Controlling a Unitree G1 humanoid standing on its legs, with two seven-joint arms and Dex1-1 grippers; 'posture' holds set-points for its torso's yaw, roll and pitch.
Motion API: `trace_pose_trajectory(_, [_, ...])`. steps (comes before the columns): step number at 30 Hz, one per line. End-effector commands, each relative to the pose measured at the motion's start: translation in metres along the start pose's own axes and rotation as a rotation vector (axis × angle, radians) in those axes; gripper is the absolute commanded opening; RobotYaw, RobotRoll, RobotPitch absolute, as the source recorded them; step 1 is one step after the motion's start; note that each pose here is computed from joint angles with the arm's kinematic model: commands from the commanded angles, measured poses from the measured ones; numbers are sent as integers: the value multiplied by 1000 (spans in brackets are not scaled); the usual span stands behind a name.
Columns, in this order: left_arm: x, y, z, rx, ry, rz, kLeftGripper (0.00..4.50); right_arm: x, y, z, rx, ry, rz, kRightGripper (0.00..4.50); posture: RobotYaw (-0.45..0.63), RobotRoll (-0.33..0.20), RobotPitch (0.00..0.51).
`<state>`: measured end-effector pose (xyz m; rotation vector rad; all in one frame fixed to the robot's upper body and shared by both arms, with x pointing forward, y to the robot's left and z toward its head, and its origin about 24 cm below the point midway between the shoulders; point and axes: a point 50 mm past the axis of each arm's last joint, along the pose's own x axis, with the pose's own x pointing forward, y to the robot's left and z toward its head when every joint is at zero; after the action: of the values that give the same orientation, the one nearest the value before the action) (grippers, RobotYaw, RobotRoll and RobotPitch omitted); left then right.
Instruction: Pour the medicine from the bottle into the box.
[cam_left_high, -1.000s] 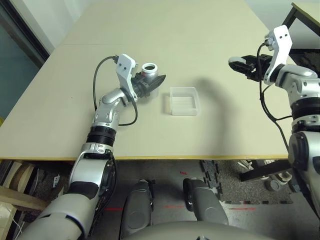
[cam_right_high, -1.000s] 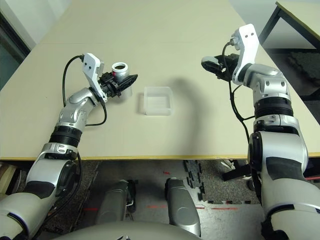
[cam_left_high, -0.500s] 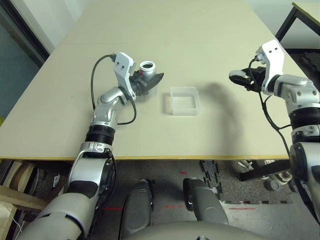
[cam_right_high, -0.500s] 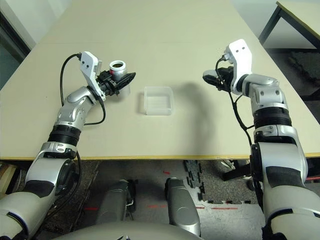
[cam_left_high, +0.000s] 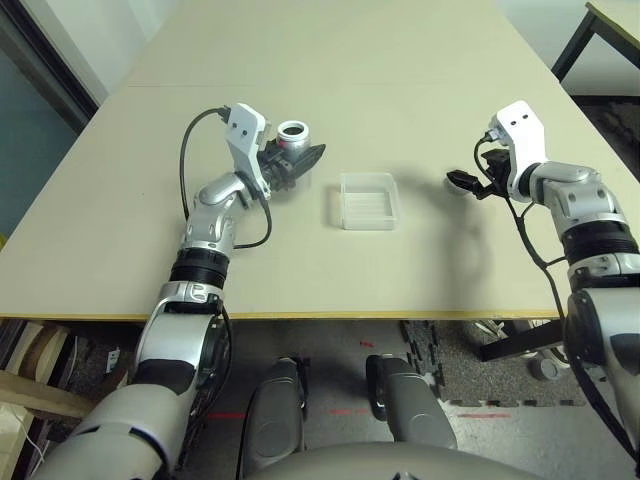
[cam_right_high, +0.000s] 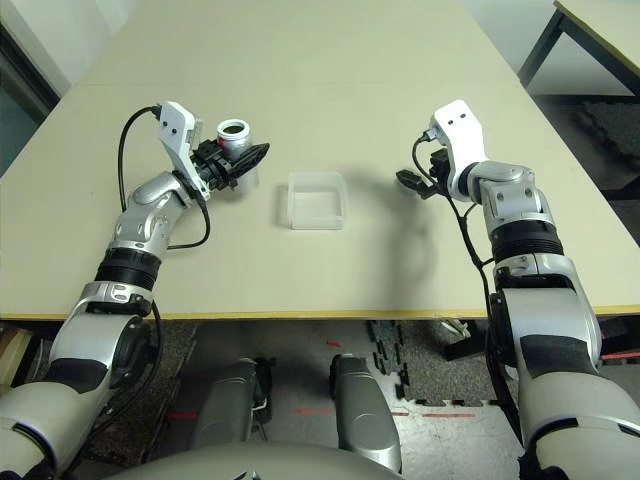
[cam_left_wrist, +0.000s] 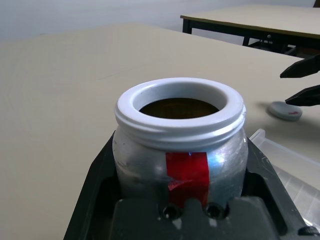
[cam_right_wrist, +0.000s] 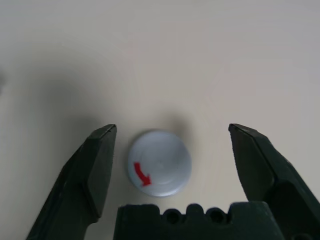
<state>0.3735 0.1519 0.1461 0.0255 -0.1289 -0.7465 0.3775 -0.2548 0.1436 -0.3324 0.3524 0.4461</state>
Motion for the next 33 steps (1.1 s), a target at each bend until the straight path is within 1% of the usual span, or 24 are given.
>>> trace_pose_trajectory(1, [1, 2, 0, 27, 51, -18, 2664, -10, -3, 4, -51, -21, 57, 4500, -99, 0, 140])
trace_pose_trajectory(5, [3, 5, 3, 65, 113, -41, 2664, -26, -10, 5, -156, 17, 115, 4500, -104, 0, 137])
trace_pose_trajectory(6, [4, 6, 4, 68, 112, -47, 2664, -29, -10, 5, -175, 27, 139, 4500, -106, 0, 137])
trace_pose_trajectory(11, [7, 6, 11, 89, 124, -88, 2664, -44, -8, 7, -213, 24, 267, 4500, -114, 0, 131])
trace_pose_trajectory(15, [11, 7, 15, 95, 145, -112, 2664, -55, 9, 8, -183, -59, 464, 4500, -118, 0, 127])
trace_pose_trajectory(19, [12, 7, 16, 90, 150, -125, 2664, -60, 23, 9, -152, -130, 566, 4500, -125, 0, 124])
trace_pose_trajectory(25, [13, 5, 17, 83, 156, -161, 2664, -61, 35, 6, -120, -185, 616, 4500, -130, 0, 116])
trace_pose_trajectory(33, [16, 6, 22, 106, 154, -165, 2664, -58, 38, 3, -89, -207, 577, 4500, -134, 0, 111])
